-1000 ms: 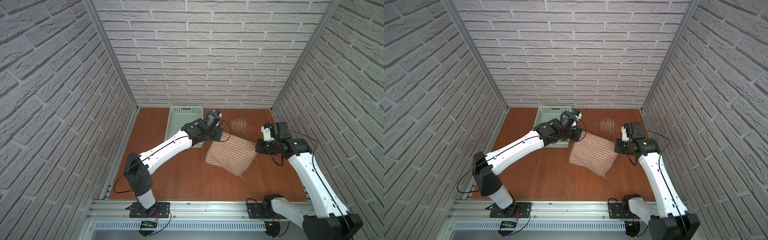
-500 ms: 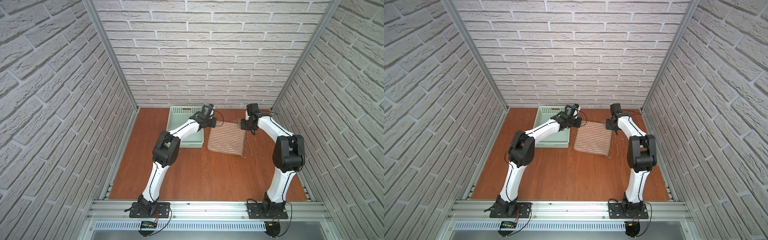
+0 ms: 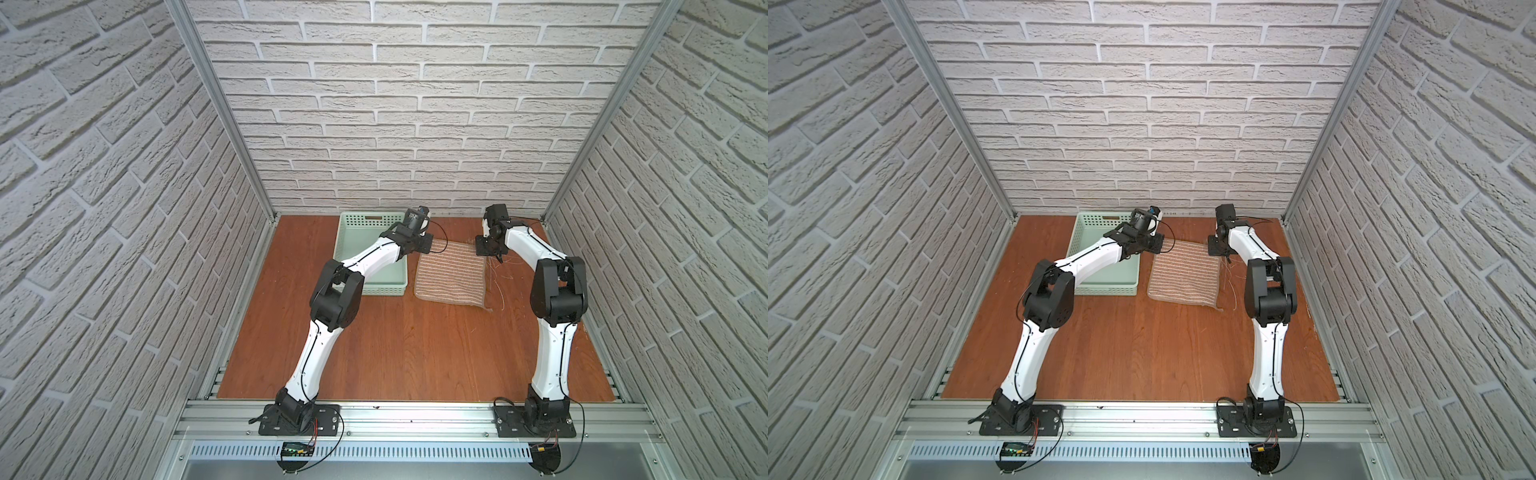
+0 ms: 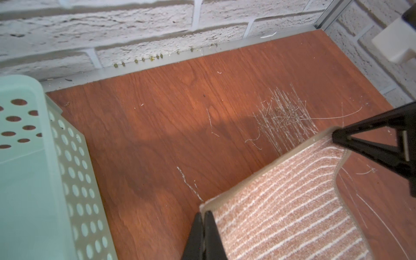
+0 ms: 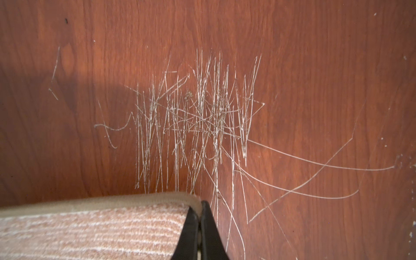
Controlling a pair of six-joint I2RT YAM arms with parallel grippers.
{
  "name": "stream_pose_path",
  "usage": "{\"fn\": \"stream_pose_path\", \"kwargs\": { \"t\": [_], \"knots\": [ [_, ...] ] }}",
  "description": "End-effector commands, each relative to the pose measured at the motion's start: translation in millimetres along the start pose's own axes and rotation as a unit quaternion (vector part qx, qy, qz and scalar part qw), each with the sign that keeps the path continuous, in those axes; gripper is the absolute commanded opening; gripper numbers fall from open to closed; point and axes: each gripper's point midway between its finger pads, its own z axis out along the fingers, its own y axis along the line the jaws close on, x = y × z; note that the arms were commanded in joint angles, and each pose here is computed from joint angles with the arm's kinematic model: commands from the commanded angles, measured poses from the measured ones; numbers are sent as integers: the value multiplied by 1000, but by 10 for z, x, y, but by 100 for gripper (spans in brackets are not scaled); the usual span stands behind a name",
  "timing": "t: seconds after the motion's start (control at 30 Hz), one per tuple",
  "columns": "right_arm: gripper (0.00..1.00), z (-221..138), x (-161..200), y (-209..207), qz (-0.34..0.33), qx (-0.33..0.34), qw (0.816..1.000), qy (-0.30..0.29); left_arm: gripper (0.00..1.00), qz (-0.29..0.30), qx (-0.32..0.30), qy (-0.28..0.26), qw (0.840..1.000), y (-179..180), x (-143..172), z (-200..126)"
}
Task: Fold the square dishcloth
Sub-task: Flatten out the cleaning item at the center of the board, then fold the cleaning item at the center of the board.
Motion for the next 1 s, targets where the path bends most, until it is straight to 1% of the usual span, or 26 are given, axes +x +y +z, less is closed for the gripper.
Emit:
{"fn": "stream_pose_path", "kwargs": {
  "t": [0.0,0.27,0.4,0.57,0.77,0.97],
  "knots": [
    [3,-333,-61,-76,-1,2,1000,-27,0,17,-1,-14,1000,43,-48,-134],
    [3,-395,118,-84,2,-1,1000,-27,0,11,-41,26,999,255,355,-171],
    [3,-349,135,-19,3,-14,1000,-27,0,8,-56,27,998,363,432,-258],
    [3,-299,50,135,-11,-35,999,-33,0,1,-60,21,998,469,413,-314],
    [3,-253,-79,247,-25,-48,998,-34,0,7,-48,8,999,429,272,-301],
    [3,-341,-65,232,-28,-44,998,-40,0,11,-16,-9,1000,282,176,-373]
  ]
}}
